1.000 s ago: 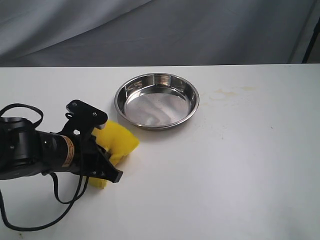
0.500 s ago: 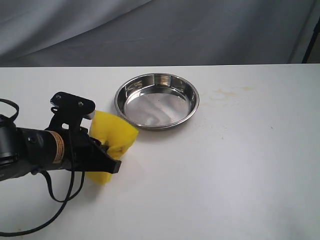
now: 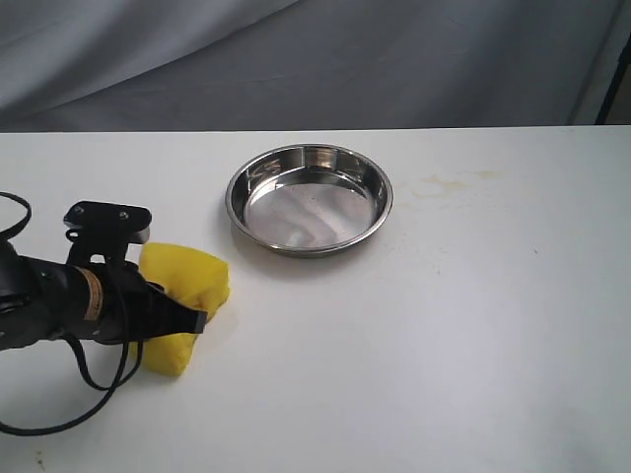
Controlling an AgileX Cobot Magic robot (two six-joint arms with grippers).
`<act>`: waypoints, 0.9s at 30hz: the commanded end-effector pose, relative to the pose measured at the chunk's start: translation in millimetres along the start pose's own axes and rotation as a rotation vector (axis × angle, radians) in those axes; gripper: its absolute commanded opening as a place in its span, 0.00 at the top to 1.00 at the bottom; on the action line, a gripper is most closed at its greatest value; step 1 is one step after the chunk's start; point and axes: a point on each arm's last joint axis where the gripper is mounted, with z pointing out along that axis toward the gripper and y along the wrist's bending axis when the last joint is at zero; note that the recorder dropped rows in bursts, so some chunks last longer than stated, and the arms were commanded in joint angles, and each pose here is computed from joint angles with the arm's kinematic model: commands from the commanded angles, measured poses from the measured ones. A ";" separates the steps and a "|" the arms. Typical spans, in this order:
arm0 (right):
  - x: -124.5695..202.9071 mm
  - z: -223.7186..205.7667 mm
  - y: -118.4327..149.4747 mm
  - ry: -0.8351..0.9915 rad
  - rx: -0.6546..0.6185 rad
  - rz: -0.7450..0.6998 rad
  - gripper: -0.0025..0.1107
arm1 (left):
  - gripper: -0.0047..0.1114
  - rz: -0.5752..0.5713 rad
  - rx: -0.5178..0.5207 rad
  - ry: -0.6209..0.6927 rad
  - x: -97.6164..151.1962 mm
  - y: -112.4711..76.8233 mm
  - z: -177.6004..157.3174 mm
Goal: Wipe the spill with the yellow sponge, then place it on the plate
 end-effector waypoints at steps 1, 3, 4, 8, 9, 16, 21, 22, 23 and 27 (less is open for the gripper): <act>0.6 0.0 0.1 -0.005 -0.002 -0.002 0.98 | 0.96 -0.067 -0.076 0.054 6.5 24.1 2.0; 0.6 0.0 0.1 -0.005 -0.002 -0.002 0.98 | 0.96 -0.091 -0.095 0.060 8.2 34.1 1.9; 0.6 0.0 0.1 -0.005 -0.002 -0.002 0.98 | 0.96 -0.109 -0.107 0.060 8.0 39.6 1.6; 0.6 0.0 0.1 -0.005 -0.002 -0.002 0.98 | 0.96 -0.178 -0.152 0.061 7.9 62.6 0.3; 0.6 0.0 0.1 -0.005 -0.002 -0.002 0.98 | 0.96 -0.184 -0.157 0.057 7.5 66.7 -0.1; 0.6 0.0 0.1 -0.005 -0.002 -0.002 0.98 | 0.96 -0.271 -0.193 -0.010 4.9 104.7 -5.2; 0.6 0.0 0.1 -0.005 -0.002 -0.002 0.98 | 0.96 -0.342 -0.216 -0.042 5.9 123.7 -9.0; 0.6 0.0 0.1 -0.005 -0.002 -0.002 0.98 | 0.96 -0.342 -0.216 -0.042 5.9 123.7 -9.0; 0.6 0.0 0.1 -0.005 -0.002 -0.002 0.98 | 0.96 -0.342 -0.216 -0.046 4.8 123.8 -9.5; 0.6 0.0 0.1 -0.005 -0.002 -0.002 0.98 | 0.96 -0.330 -0.187 -0.140 -6.1 121.4 -20.1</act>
